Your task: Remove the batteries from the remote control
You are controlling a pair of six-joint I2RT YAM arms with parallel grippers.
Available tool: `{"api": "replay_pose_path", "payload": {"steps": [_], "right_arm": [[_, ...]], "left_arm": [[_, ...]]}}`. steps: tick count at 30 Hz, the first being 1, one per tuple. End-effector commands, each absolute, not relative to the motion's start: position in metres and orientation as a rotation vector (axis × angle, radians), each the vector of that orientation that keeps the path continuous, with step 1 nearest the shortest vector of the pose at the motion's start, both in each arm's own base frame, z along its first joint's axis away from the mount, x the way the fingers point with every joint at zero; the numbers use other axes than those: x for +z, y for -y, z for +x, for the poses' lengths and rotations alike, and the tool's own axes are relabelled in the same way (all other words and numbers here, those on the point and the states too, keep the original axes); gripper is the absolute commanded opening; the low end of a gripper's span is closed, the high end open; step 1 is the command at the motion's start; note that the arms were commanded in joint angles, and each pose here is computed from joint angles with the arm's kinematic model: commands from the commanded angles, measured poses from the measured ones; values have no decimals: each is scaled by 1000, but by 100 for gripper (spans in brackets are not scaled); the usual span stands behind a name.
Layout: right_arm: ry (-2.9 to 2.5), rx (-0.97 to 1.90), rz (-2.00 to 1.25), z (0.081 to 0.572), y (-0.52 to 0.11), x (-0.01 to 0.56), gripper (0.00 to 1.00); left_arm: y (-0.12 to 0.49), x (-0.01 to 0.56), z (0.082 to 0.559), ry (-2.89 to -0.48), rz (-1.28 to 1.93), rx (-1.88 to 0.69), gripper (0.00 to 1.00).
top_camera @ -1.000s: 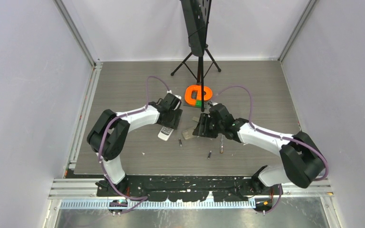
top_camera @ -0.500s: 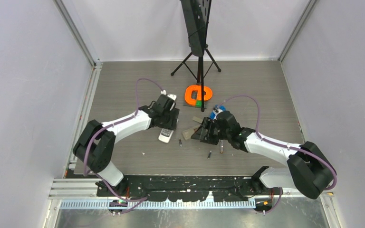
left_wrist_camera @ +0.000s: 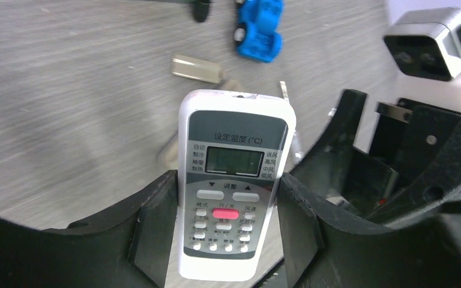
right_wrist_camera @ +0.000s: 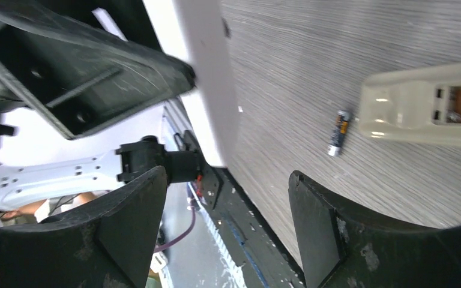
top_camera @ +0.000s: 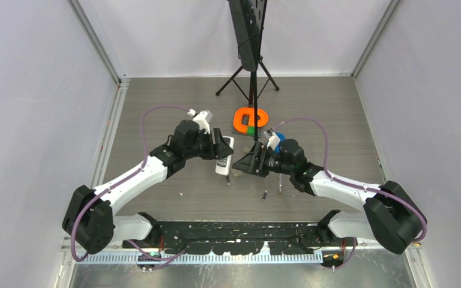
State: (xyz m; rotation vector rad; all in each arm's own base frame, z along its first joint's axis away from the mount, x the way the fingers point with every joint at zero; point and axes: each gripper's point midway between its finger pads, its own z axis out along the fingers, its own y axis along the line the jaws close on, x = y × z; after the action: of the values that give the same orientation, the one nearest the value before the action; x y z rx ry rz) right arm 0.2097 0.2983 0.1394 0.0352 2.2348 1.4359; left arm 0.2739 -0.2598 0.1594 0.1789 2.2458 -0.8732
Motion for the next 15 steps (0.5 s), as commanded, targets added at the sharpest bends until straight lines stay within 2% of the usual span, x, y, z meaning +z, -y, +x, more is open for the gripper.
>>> {"api": "replay_pose_path", "payload": {"steps": [1, 7, 15], "right_arm": [[-2015, 1638, -66, 203, -311, 192, 79], [-1953, 1706, -107, 199, -315, 205, 79], [-1953, 1726, -79, 198, -314, 199, 80]], "left_arm": [[293, 207, 261, -2054, 150, -1252, 17], [310, 226, 249, -1964, 183, -1458, 16], [314, 243, 242, -1913, 251, -1513, 16]]}}
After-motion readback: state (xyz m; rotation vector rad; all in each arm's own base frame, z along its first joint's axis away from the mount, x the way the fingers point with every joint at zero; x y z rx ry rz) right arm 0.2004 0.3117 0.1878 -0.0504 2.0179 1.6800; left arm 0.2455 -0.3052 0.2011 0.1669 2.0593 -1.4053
